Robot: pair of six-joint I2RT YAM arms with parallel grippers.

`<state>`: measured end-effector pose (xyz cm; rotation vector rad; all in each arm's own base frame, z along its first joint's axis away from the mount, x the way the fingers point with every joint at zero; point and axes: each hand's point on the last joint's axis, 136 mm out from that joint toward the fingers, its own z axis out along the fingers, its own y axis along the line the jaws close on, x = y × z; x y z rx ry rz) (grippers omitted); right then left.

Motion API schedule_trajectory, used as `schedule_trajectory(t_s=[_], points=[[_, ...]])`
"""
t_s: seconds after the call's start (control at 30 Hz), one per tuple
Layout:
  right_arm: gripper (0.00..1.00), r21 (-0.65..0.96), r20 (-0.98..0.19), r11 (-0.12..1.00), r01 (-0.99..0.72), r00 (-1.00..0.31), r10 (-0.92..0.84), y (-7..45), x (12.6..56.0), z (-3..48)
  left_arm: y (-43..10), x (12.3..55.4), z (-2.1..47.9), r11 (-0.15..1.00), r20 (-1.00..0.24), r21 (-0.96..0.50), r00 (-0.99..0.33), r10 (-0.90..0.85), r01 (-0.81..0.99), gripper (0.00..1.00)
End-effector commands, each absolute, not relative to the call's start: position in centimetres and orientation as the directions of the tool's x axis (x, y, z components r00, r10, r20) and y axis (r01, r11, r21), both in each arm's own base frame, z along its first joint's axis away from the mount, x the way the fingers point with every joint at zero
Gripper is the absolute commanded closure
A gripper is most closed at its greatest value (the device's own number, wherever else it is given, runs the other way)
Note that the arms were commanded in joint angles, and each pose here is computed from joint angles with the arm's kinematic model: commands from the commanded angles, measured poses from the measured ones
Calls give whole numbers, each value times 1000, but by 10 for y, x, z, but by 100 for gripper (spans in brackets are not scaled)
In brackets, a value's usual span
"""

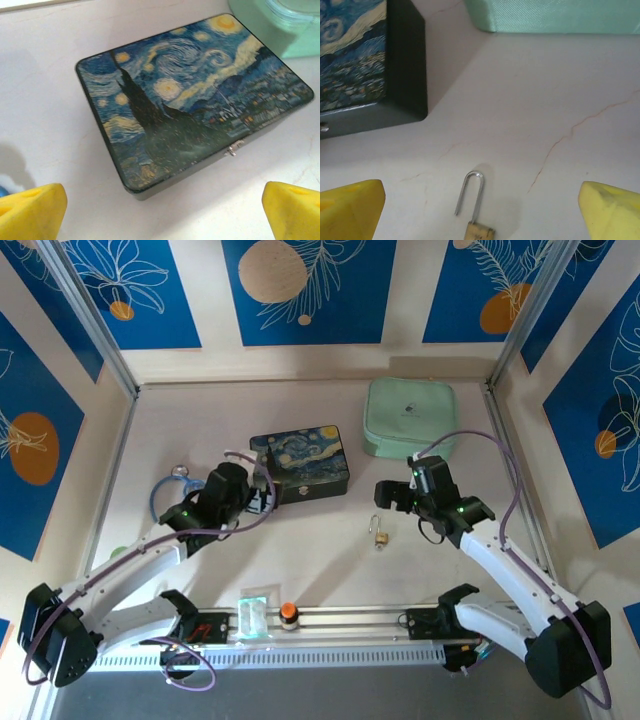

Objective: Unlock the padlock with the key

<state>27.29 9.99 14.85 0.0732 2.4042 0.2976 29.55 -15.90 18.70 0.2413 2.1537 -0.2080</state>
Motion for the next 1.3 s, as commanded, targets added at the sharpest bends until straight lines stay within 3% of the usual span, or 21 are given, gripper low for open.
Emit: schedule_trajectory(t_s=[0.0, 0.43, 0.63, 0.8, 1.0, 1.27], points=[[1, 247, -691, 969, 0, -701, 176, 88, 288, 155, -137, 309, 195, 985, -857, -74, -515, 17, 157, 1], [1, 203, -712, 975, 93, -670, 212, 51, 303, 137, -97, 324, 177, 997, -851, -79, -522, -57, 20, 1], [1, 99, -807, 975, 198, -557, 195, 1, 321, 128, -40, 337, 178, 961, -895, 214, -429, 122, -173, 1], [0, 110, -884, 977, 182, -432, 180, -9, 336, 122, -14, 344, 161, 910, -893, 306, -414, 174, -278, 1], [1, 104, -902, 987, 122, -407, 145, 0, 357, 115, 6, 353, 130, 909, -926, 278, -338, 167, -311, 1], [1, 77, -935, 996, 51, -343, 90, 8, 384, 121, 3, 373, 124, 964, -960, 168, -256, 112, -208, 1]])
